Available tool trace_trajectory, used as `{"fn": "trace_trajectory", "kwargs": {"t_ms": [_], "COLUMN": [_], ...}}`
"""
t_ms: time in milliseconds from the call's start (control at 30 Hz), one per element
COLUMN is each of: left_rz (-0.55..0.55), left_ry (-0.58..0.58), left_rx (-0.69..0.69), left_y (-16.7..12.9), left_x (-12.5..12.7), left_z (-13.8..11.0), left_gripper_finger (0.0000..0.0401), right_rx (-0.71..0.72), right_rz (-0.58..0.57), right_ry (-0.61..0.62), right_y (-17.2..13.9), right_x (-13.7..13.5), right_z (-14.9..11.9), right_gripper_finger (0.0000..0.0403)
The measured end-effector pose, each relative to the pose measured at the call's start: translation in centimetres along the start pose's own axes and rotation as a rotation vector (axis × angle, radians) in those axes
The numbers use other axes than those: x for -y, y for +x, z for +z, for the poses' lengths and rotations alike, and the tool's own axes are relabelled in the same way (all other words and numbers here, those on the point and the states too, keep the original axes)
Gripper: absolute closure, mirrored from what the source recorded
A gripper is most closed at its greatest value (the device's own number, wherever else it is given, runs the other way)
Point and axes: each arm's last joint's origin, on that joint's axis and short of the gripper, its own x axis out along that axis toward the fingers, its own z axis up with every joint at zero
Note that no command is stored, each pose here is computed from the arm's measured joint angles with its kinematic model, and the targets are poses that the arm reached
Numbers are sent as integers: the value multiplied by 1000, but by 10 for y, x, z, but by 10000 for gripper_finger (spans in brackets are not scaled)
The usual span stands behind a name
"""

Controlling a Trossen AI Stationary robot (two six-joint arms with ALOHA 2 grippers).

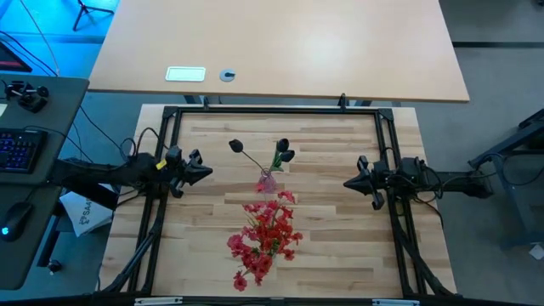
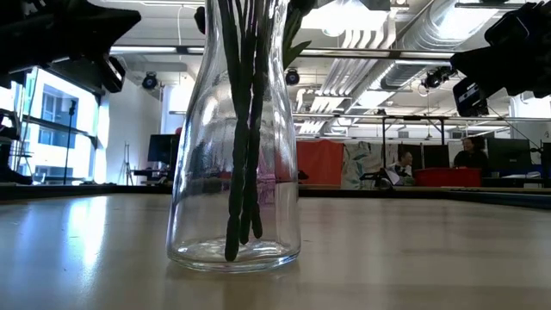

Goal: Sort flowers into vase by color
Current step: Return to Home Position

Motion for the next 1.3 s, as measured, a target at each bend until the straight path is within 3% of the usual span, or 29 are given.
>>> {"fn": "trace_trajectory", "kwargs": {"t_ms": [467,1300], "left_rz": [-48,-34], "left_ry": [24,23], "left_rx": [200,176], "left_y": [-20,-20], "left_x": [6,4], "left_z": [21,18], "left_gripper_finger": [401,401], "right_rx": [1,-12], "right_rz": [3,2], "right_ry": [0,2], "right_y": [0,1], "right_x": [0,0], "right_z": [0,-1], "right_gripper_finger": [402,402]}}
